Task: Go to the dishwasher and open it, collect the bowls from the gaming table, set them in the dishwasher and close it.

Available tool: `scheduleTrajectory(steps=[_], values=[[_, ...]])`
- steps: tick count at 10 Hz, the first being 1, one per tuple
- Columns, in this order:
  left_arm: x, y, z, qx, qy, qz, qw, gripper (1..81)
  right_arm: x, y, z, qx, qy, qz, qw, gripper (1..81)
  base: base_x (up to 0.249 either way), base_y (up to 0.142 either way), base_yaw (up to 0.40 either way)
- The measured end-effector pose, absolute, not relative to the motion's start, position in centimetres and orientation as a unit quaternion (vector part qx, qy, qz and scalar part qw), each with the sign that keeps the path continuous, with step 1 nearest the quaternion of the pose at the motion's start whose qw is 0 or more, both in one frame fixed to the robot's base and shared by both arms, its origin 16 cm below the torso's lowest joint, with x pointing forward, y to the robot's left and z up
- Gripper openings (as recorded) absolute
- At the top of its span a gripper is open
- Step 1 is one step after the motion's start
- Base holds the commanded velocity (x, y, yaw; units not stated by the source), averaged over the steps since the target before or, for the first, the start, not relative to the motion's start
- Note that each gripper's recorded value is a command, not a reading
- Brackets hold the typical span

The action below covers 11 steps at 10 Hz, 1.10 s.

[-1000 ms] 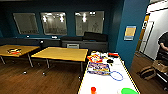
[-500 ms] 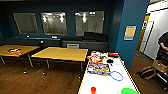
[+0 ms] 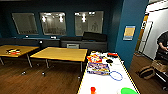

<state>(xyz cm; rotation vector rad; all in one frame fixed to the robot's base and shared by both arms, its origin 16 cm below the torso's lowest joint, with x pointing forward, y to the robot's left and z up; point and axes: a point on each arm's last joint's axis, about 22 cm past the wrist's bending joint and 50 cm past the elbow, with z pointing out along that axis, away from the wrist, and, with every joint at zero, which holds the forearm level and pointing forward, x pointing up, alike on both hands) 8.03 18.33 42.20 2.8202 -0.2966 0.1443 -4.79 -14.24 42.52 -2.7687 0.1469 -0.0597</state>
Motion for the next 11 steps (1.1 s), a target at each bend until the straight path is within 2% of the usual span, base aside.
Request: scheduleTrajectory(steps=[8,10,11], values=[[8.2,18.5,42.2,0.982,-0.103,0.051,0.15,81.1,-4.7,-14.2,42.5,-0.981,0.053,-0.024,0.184,81.1,0.0,0.0,-0.18],[8.4,18.4,42.2,0.982,-0.104,0.052,0.15,81.1,-4.8,-14.1,42.5,-0.981,0.053,-0.023,0.184,81.1,0.0,-0.098,0.0],[8.8,18.4,42.3,0.982,-0.104,0.057,0.15,81.1,-5.1,-14.1,42.5,-0.981,0.052,-0.019,0.184,81.1,0.0,0.0,0.0]])
